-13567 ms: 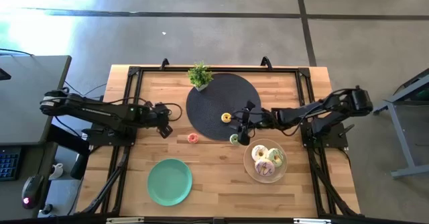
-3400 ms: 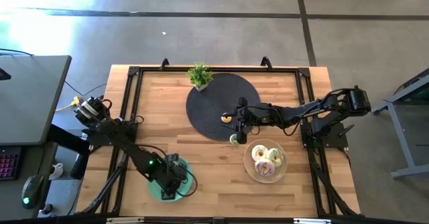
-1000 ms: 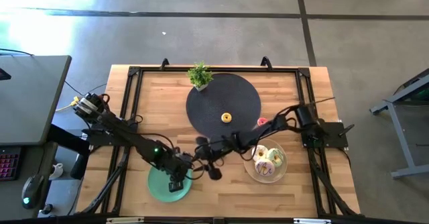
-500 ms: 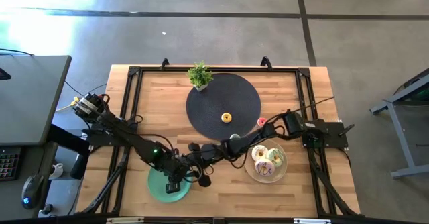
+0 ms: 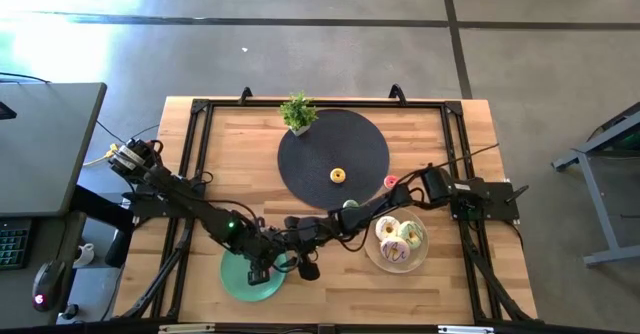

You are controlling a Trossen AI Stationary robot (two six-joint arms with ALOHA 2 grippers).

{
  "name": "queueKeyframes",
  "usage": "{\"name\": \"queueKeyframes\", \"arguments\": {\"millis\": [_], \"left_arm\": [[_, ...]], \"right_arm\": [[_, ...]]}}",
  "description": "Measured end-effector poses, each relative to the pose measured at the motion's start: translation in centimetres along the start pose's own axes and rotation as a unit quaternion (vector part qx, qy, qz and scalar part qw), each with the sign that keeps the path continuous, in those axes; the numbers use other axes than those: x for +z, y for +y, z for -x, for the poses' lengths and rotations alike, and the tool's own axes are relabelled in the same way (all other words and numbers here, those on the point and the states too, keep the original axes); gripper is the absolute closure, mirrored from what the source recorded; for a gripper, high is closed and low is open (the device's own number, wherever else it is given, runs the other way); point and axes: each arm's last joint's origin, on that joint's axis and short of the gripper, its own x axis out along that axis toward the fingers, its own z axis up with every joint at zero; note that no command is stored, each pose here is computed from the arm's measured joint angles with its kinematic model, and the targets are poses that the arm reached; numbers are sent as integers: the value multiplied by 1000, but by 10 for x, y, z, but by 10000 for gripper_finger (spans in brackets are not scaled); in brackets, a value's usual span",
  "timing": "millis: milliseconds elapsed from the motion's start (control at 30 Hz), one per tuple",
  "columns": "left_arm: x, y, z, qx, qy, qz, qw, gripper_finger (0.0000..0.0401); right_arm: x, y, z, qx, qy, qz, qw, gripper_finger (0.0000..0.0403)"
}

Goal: Pick & Place donuts
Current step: Put the small green donut on the blue plate

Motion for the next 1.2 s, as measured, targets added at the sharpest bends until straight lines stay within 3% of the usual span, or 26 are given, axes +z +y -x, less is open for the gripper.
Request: {"name": "queueKeyframes", "arguments": {"millis": [200, 333, 533, 733, 833, 900, 1067, 1200], "left_arm": [[0, -1, 1, -9, 2, 1, 1000, 224], [1, -1, 14, -25, -12, 14, 1000, 224], [1, 4, 48, -28, -70, 18, 997, 224], [-11, 29, 103, 53, -166, 27, 984, 224], [-20, 43, 127, 94, -211, 34, 972, 224], [-25, 51, 140, 104, -232, 38, 966, 224], [-34, 61, 161, 84, -260, 50, 961, 224], [-36, 64, 165, 83, -266, 51, 959, 224]], "right_arm": [[24, 7, 17, -2, 1, 26, 1000, 222], [46, 12, 44, -69, 44, 68, 994, 222], [71, 14, 104, -204, 165, 107, 959, 222], [86, 12, 157, -289, 234, 91, 924, 222], [81, 1, 173, -292, 254, 64, 920, 222], [72, -8, 178, -275, 256, 37, 926, 222], [35, -29, 183, -232, 249, -44, 939, 222], [7, -36, 186, -244, 269, -60, 930, 222]]}}
